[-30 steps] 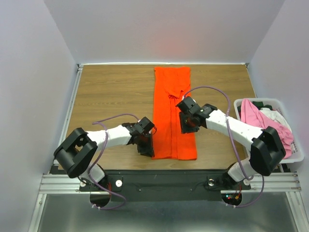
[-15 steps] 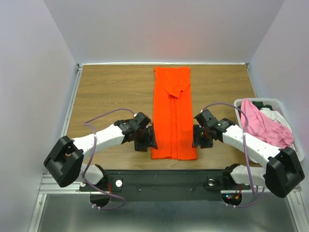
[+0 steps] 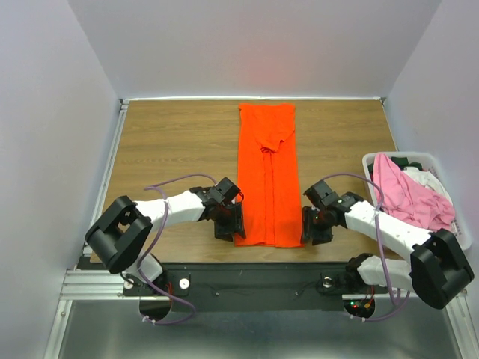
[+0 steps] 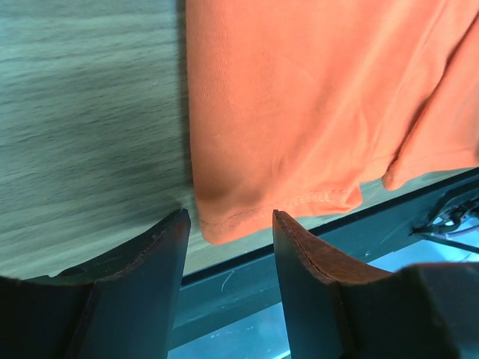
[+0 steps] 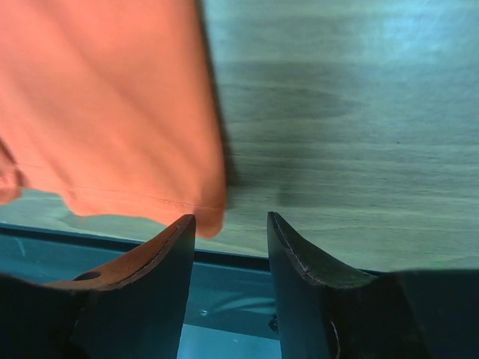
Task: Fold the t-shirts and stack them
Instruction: Fold the tshirt
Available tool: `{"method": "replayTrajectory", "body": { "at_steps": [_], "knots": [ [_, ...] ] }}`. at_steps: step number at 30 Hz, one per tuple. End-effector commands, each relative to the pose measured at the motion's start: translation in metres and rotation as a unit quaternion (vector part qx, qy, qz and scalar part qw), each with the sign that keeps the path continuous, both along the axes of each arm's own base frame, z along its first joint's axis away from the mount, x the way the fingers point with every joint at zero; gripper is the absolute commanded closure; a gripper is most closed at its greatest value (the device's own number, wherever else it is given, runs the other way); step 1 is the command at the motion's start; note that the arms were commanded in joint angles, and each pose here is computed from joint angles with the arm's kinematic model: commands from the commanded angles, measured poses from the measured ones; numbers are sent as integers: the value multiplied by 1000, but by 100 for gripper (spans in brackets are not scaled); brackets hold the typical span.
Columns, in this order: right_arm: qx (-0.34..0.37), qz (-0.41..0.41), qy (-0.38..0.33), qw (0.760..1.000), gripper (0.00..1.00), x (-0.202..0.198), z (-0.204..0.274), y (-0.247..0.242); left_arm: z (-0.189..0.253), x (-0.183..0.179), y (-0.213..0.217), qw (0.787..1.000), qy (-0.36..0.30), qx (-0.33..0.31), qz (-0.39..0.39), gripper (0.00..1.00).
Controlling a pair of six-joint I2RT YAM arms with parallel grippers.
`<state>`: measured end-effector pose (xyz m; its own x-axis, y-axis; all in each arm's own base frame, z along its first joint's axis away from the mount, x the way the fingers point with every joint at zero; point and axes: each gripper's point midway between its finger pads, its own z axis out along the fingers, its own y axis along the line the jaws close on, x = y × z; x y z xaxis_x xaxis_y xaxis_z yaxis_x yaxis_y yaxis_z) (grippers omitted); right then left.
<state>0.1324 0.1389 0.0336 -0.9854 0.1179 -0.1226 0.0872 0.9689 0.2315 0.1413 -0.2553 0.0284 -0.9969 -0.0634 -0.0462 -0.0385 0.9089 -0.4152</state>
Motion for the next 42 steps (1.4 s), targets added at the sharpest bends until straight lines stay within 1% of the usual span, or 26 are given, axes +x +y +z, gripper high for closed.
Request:
{"method": "replayTrajectory", "body": {
  "at_steps": [1, 7, 11, 14, 18, 20, 22, 23, 24, 25, 27, 31, 32, 35, 40, 42],
  "knots": [
    [18, -9, 2, 1000, 51, -1, -2, 4, -8, -9, 5, 1000, 7, 7, -17, 41],
    [38, -13, 8, 999, 52, 1, -6, 14, -13, -11, 12, 1000, 8, 24, -17, 41],
    [45, -12, -1, 999, 53, 6, -4, 17, -13, -10, 13, 999, 5, 30, -20, 41],
    [46, -13, -2, 999, 54, 7, -3, 18, -13, -12, 13, 999, 6, 33, -23, 41],
    [39, -14, 14, 999, 57, 0, -12, 15, -14, -14, 15, 999, 8, 37, -24, 41],
    [36, -17, 21, 999, 59, -3, -15, 13, -14, -15, 16, 999, 8, 42, -26, 41],
    [33, -17, 21, 999, 67, -3, -16, 13, -13, -16, 16, 998, 8, 47, -29, 41],
    [33, -19, 22, 999, 74, -3, -16, 12, -13, -16, 16, 998, 6, 50, -31, 41],
    [33, -18, 22, 999, 75, -3, -16, 13, -13, -16, 17, 998, 7, 52, -31, 41],
    [33, -19, 22, 999, 82, -3, -16, 12, -13, -17, 15, 998, 8, 54, -34, 41],
    [34, -19, 22, 999, 88, -2, -15, 13, -15, -20, 17, 997, 12, 60, -37, 41],
    [36, -16, 21, 999, 89, -2, -14, 14, -17, -20, 20, 996, 13, 75, -37, 44],
    [37, -15, 21, 999, 89, -2, -14, 14, -19, -21, 24, 995, 16, 89, -39, 46],
    [41, -15, 20, 999, 89, -2, -13, 15, -19, -21, 26, 993, 16, 104, -44, 49],
    [47, -13, 21, 999, 89, -1, -11, 18, -19, -18, 23, 992, 9, 121, -41, 50],
    [51, -13, 19, 998, 90, -2, -9, 19, -16, -15, 22, 993, 2, 119, -25, 50]
  ]
}}
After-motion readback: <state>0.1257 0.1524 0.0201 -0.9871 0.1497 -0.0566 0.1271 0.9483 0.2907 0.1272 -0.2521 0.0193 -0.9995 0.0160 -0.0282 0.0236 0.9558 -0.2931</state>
